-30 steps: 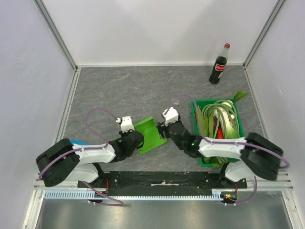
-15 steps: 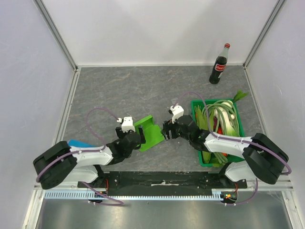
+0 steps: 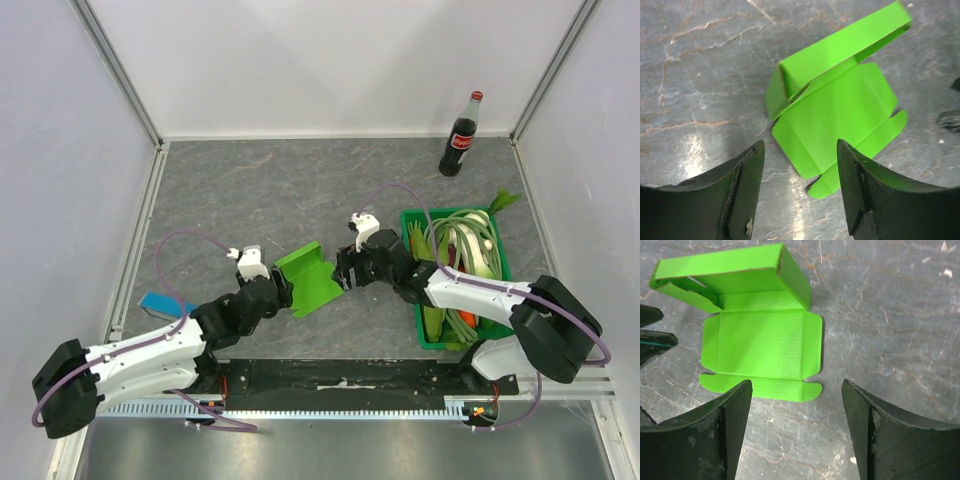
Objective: Fold the paper box
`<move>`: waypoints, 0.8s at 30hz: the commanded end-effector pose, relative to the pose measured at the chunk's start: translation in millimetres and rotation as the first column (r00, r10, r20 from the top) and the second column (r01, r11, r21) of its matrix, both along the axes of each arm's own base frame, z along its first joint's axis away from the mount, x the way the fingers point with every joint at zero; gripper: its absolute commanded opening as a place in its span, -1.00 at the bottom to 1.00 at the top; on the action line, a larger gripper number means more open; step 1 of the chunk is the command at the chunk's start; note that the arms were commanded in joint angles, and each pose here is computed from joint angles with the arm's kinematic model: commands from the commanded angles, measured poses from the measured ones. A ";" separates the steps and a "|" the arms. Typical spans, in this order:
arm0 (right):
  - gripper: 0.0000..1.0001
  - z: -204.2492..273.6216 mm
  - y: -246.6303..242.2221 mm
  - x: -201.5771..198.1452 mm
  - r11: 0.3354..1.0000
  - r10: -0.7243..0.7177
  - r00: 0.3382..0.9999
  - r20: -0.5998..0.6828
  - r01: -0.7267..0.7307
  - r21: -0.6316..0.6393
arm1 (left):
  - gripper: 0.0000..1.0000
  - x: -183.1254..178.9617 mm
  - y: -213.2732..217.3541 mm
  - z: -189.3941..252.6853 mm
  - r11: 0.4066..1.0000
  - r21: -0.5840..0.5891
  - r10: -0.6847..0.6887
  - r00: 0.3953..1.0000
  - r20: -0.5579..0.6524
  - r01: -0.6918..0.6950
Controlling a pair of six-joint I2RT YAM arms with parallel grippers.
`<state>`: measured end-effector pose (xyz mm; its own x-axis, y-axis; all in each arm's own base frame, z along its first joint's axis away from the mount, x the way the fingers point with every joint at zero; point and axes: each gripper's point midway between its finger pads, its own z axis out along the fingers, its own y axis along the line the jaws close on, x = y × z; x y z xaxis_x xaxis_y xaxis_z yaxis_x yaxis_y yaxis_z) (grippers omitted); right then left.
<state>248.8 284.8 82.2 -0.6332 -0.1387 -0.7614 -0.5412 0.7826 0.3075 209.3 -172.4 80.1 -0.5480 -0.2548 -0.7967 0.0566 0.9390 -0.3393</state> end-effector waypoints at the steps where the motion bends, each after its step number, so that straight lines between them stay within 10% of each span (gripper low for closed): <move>1: 0.57 19.4 23.0 28.4 0.996 0.084 0.983 0.164 -0.084 -0.002 | 0.27 -1.7 13.5 -21.1 0.997 0.021 0.075 0.997 -0.028 -0.074; 8: 0.41 6.1 47.5 71.3 0.998 0.060 0.948 0.312 -0.063 -0.001 | 0.19 20.3 26.3 -34.1 0.958 0.207 0.205 0.979 0.000 -0.201; 24: -0.21 2.0 62.5 99.4 0.999 -0.042 0.906 0.420 0.049 -0.006 | -0.10 53.2 13.9 -14.6 0.948 0.194 0.224 0.961 0.161 -0.253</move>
